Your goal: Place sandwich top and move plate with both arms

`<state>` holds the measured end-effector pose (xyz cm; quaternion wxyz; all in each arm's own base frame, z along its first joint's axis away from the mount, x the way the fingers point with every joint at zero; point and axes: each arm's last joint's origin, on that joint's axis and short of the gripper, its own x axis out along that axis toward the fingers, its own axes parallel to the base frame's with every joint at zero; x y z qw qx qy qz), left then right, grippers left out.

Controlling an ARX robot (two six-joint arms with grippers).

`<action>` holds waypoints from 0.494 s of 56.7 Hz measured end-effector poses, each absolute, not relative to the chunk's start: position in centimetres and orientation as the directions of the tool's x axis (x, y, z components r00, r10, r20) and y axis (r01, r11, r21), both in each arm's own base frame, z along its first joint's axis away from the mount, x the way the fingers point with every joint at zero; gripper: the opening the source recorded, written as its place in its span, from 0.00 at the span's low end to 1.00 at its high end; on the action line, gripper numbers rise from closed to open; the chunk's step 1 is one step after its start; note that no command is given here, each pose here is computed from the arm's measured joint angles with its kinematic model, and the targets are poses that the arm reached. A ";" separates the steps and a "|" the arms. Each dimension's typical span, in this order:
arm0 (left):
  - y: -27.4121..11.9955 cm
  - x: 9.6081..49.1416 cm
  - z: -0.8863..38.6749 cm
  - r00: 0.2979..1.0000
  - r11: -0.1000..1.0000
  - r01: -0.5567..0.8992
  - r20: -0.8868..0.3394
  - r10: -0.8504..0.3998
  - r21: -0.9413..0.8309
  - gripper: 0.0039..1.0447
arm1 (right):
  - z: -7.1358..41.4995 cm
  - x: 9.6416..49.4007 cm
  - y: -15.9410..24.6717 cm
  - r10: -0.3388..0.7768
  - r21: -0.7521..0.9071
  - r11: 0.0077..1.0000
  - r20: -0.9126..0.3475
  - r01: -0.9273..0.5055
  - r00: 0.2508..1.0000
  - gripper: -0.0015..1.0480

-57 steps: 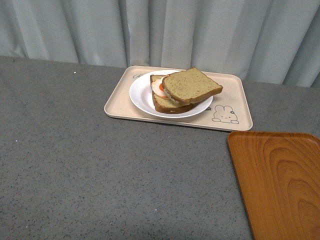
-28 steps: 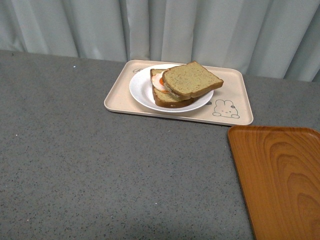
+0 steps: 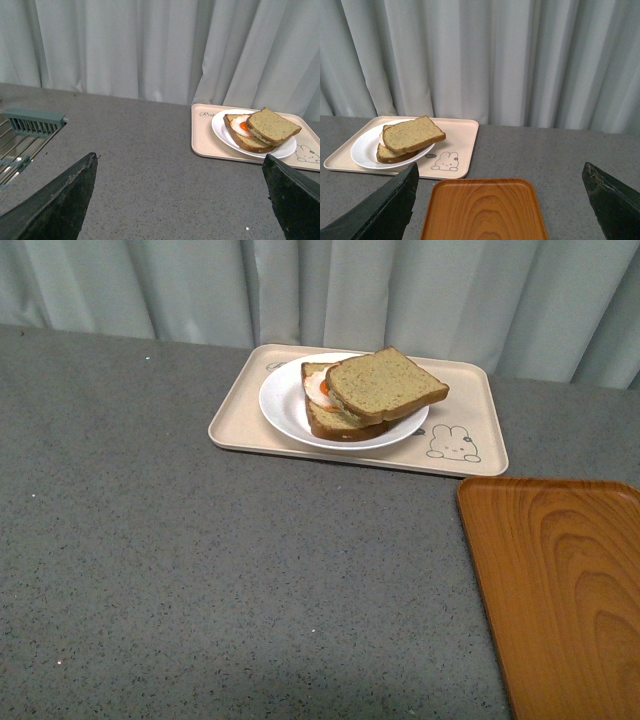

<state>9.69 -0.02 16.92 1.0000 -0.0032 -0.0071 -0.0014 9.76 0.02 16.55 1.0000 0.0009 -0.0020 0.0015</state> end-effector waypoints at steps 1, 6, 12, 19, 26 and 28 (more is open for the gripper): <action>0.0 9.7 16.9 1.000 1.000 0.003 0.014 -0.003 -0.006 0.94 | 16.5 9.8 0.0 0.003 0.002 1.000 0.004 -0.003 1.000 0.91; 0.0 9.7 16.9 1.000 1.000 0.003 0.014 -0.003 -0.006 0.94 | 16.6 9.8 0.0 0.003 0.002 1.000 0.004 -0.003 1.000 0.91; 0.0 9.7 16.9 1.000 1.000 0.003 0.014 -0.003 -0.006 0.94 | 16.6 9.8 0.0 0.003 0.002 1.000 0.004 -0.003 1.000 0.91; 0.0 9.7 16.9 1.000 1.000 0.003 0.014 -0.003 -0.006 0.94 | 16.6 9.8 0.0 0.003 0.002 1.000 0.004 -0.003 1.000 0.91; 0.0 9.7 16.9 1.000 1.000 0.003 0.014 -0.003 -0.006 0.94 | 16.6 9.8 0.0 0.003 0.002 1.000 0.004 -0.003 1.000 0.91; 0.0 9.7 16.9 1.000 1.000 0.003 0.014 -0.003 -0.006 0.94 | 16.6 9.8 0.0 0.003 0.002 1.000 0.004 -0.003 1.000 0.91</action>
